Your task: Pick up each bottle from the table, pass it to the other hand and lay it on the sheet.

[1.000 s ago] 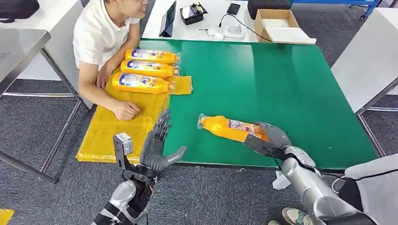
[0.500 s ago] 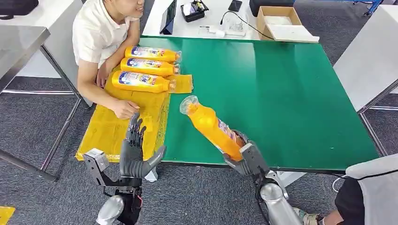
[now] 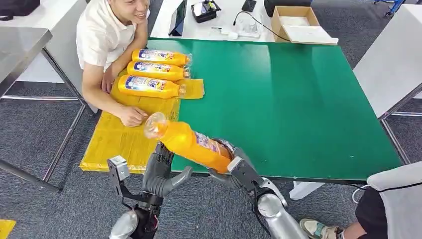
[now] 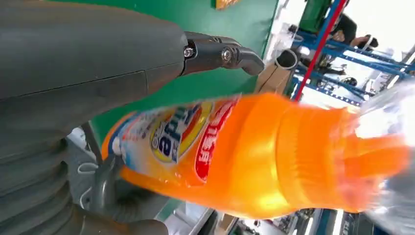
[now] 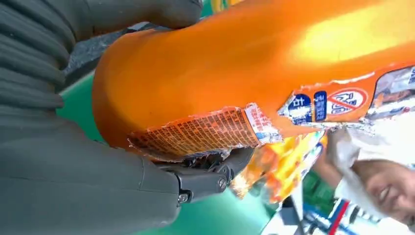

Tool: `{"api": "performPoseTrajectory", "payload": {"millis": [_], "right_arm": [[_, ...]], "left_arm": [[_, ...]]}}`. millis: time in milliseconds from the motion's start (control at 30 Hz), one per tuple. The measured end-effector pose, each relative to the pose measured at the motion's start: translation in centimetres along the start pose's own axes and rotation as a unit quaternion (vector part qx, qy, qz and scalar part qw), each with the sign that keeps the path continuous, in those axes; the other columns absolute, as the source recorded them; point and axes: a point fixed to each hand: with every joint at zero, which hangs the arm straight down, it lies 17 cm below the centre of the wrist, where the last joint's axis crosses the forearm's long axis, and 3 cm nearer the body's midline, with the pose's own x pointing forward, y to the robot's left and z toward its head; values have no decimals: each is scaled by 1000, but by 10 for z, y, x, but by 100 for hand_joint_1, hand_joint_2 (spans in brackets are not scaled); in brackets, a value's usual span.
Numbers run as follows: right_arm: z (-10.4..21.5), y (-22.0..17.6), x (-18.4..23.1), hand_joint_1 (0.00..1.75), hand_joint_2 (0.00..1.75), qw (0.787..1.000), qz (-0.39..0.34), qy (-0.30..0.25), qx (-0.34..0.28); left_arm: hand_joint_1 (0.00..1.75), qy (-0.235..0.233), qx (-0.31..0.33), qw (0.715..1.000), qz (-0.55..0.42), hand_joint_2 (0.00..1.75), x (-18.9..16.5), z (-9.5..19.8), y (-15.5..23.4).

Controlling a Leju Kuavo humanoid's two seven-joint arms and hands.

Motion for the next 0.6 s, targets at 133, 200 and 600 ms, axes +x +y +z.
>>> {"api": "performPoseTrajectory", "payload": {"millis": [133,200,600], "right_arm": [[-4,12,11,138,175,999,16,-22,26],[-5,19,14,140,175,999,18,-28,36],[-13,30,16,80,175,997,48,-36,56]], "left_arm": [[0,-3,-2,1000,5,175,3,-9,-7],[0,-3,-6,1000,13,175,4,-12,-13],[175,-4,17,999,38,175,11,-24,-8]]}}
